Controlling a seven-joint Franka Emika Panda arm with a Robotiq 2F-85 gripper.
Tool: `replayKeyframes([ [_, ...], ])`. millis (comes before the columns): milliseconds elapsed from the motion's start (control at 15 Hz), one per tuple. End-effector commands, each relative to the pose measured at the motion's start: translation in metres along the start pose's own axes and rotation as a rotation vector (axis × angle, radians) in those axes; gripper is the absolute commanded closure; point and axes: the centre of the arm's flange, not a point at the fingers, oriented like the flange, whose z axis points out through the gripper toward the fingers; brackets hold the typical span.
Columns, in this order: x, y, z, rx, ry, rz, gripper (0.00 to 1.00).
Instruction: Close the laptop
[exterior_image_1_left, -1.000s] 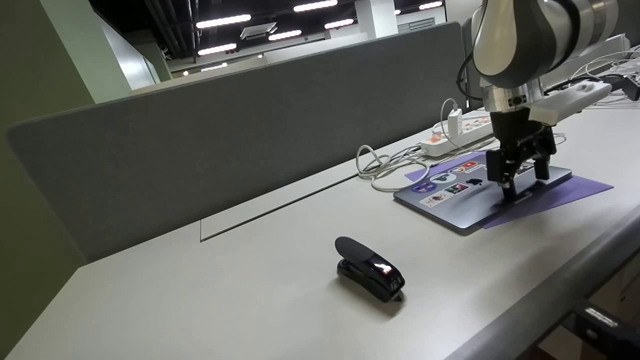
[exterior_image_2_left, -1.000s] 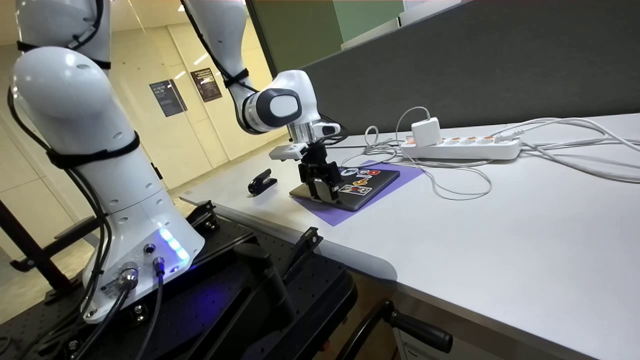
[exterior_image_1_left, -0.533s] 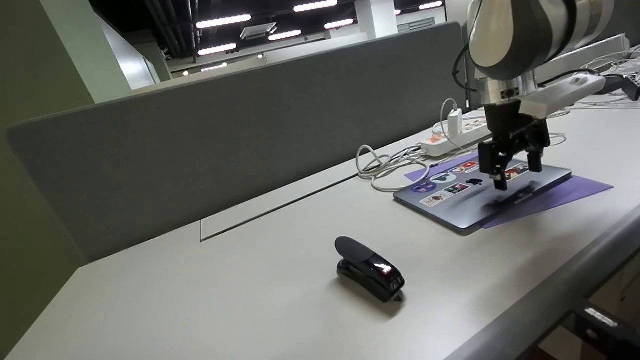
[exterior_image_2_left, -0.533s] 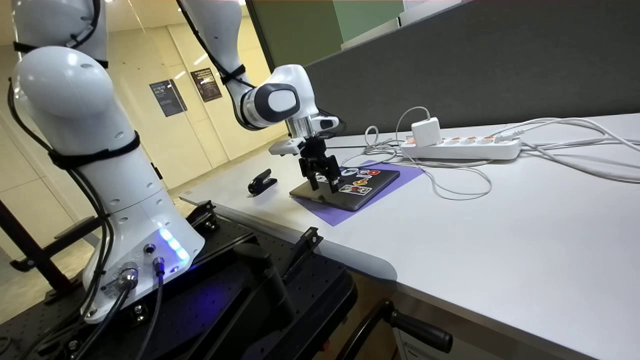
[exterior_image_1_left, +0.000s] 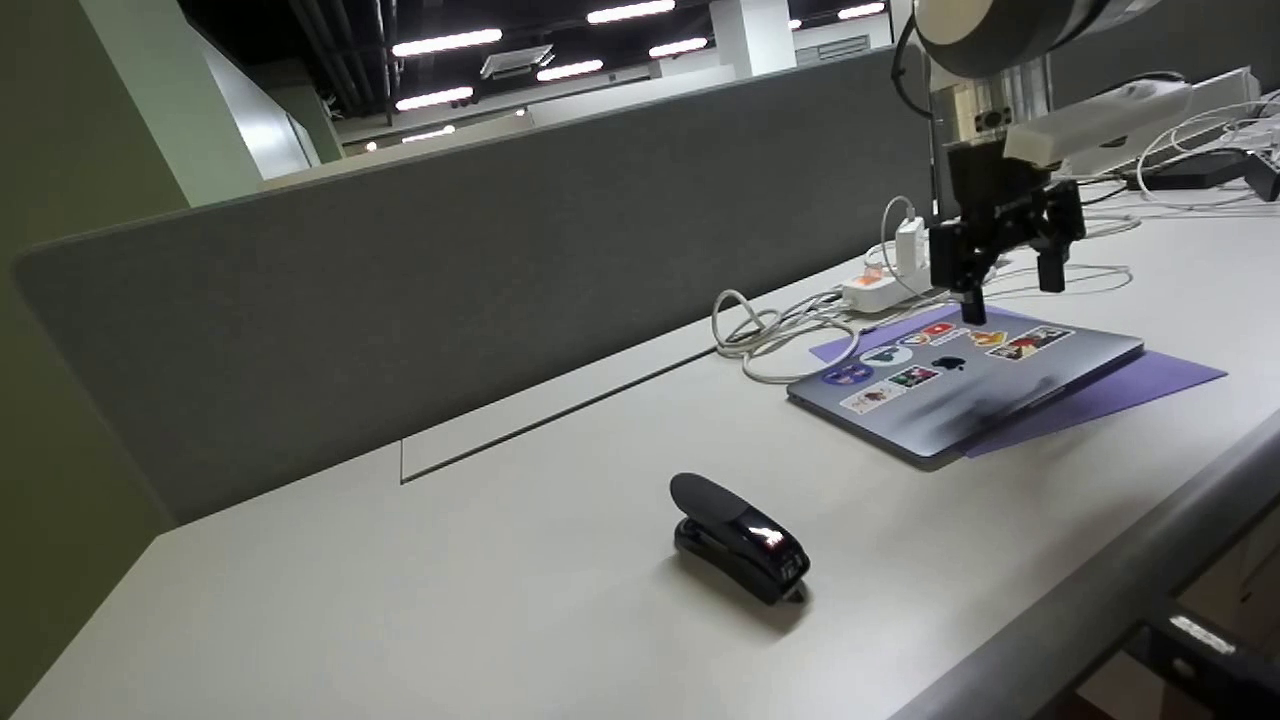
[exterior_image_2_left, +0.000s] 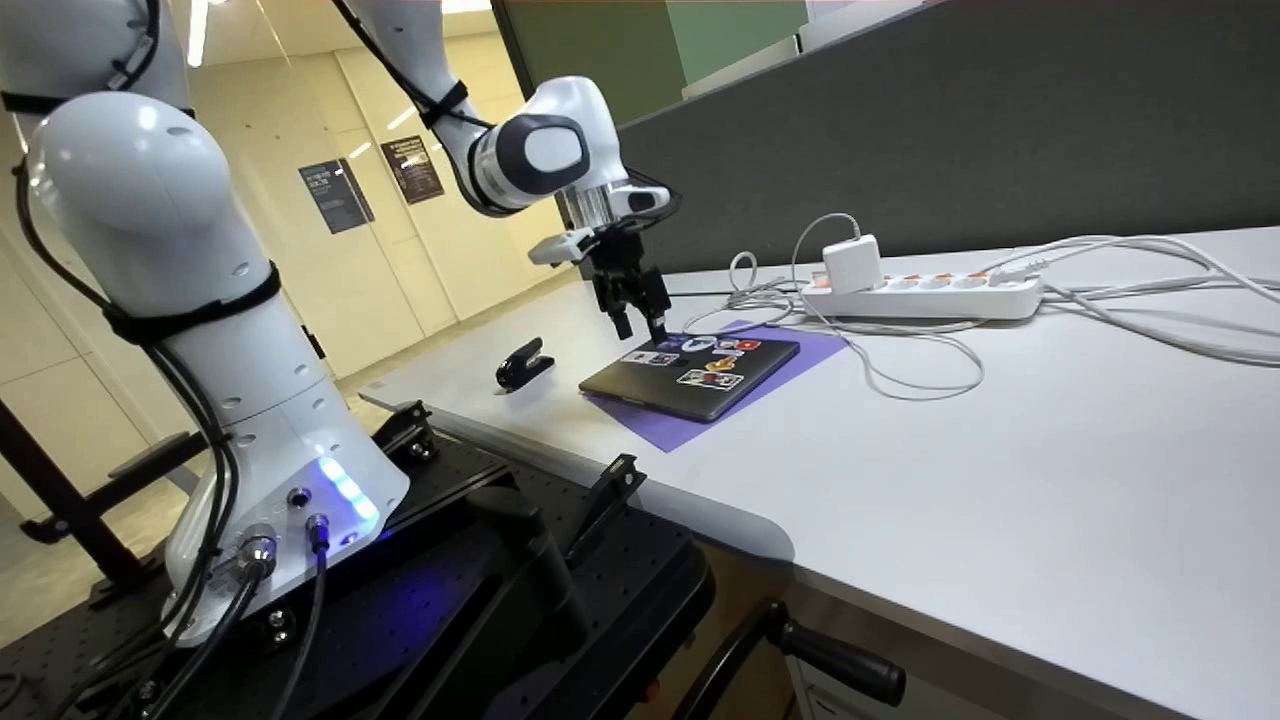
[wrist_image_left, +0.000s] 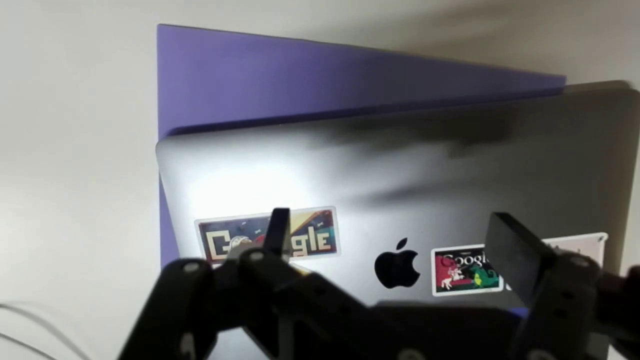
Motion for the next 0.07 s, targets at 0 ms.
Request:
replayKeyframes([
  [0,-0.0127,0.0009,-0.0226,0.021,-0.033,0.050,0.00],
])
